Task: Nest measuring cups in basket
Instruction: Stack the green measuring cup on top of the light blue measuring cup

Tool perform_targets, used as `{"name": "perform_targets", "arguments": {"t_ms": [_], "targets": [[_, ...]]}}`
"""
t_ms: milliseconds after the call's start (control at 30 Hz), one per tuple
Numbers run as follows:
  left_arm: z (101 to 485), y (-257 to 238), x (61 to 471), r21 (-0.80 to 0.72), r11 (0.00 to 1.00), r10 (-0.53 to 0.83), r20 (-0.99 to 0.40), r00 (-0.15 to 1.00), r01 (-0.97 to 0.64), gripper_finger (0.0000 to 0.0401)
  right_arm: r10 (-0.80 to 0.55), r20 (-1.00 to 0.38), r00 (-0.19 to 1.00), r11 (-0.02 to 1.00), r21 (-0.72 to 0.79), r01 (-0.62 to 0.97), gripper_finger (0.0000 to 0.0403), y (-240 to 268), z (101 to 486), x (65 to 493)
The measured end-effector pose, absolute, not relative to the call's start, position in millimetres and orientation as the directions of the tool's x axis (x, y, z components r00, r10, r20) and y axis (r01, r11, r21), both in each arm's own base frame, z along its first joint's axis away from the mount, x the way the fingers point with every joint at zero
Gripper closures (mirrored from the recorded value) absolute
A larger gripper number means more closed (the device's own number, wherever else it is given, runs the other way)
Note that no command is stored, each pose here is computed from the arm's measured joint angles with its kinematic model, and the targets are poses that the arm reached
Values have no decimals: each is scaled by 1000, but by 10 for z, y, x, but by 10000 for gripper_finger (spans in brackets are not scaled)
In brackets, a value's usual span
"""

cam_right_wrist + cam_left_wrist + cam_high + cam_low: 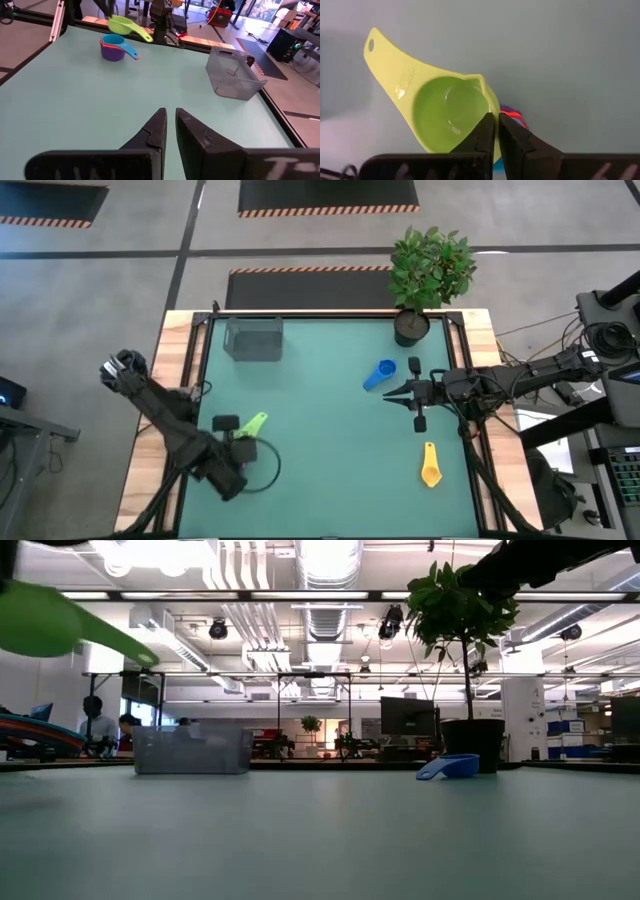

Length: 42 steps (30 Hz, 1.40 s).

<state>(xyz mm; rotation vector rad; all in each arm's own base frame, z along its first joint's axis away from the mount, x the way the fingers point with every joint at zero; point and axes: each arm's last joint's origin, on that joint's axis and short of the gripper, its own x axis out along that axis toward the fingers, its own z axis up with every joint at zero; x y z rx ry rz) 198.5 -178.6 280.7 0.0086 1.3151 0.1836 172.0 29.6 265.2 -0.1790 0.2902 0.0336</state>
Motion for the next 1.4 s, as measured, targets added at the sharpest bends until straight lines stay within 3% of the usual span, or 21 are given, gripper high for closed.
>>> {"name": "perform_targets", "arguments": {"t_ms": [167,333,767,1400], "targets": [[2707,-2053,1931,124,974,158,-972,175,-191,401,7,-288,958,985,-163,-56,374,296,2651,1720],[2604,-2296,1870,156,978,168,-982,87,-136,401,7,-287,958,985,-163,-56,374,296,2652,1720],[2374,-2335,1808,278,957,284,-957,67,-87,401,8,-276,961,981,-187,-62,374,296,2662,1724],[2192,-2320,1778,266,963,268,-962,48,-41,401,8,-277,961,983,-176,-59,374,296,2661,1723]]}}
